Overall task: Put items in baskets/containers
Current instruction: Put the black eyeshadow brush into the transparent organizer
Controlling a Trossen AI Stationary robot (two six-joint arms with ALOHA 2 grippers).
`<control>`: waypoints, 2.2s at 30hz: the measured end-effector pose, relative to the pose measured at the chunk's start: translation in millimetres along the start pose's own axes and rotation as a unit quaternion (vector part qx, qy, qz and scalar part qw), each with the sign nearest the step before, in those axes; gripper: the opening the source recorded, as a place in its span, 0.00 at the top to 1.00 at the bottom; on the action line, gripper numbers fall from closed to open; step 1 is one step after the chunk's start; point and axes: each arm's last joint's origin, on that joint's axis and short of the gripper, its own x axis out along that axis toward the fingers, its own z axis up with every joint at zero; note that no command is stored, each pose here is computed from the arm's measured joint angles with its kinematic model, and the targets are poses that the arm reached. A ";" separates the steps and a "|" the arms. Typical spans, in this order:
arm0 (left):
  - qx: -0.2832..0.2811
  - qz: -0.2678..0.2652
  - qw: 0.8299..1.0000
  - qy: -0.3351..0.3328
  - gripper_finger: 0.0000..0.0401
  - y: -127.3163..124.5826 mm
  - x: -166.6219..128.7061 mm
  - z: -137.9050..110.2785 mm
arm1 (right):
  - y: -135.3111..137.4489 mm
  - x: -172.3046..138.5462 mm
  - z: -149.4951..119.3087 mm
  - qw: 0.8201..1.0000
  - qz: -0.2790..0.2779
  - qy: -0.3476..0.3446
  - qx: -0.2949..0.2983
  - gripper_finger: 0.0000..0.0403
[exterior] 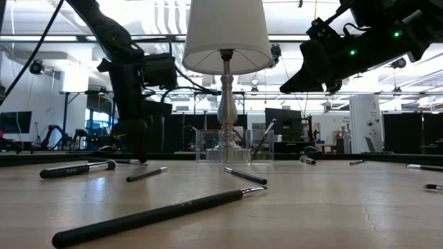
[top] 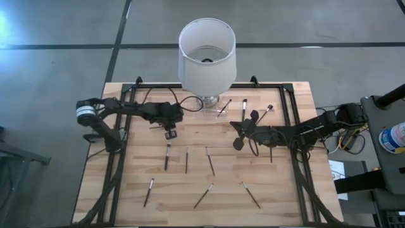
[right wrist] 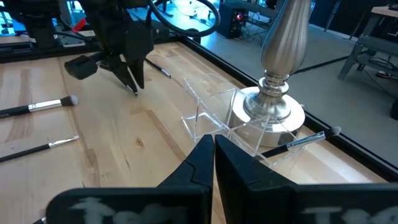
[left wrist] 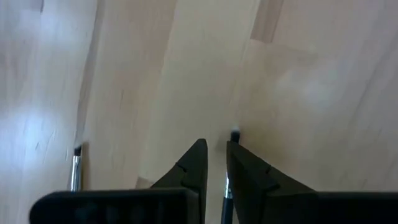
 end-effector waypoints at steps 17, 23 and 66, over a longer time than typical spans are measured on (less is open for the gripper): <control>0.010 -0.056 0.998 0.009 0.86 -1.8 -11.7 -7.6 | 0.0 0.0 0.0 1.000 0.001 0.000 0.000 0.98; 0.080 -0.064 0.994 0.030 0.86 -14.1 -9.0 -19.0 | 0.1 0.0 0.0 1.000 0.002 0.000 0.000 0.98; -0.353 -0.041 0.934 -0.018 0.86 -29.9 -24.9 -55.8 | 1.0 -0.3 0.0 1.000 0.011 0.001 0.001 0.98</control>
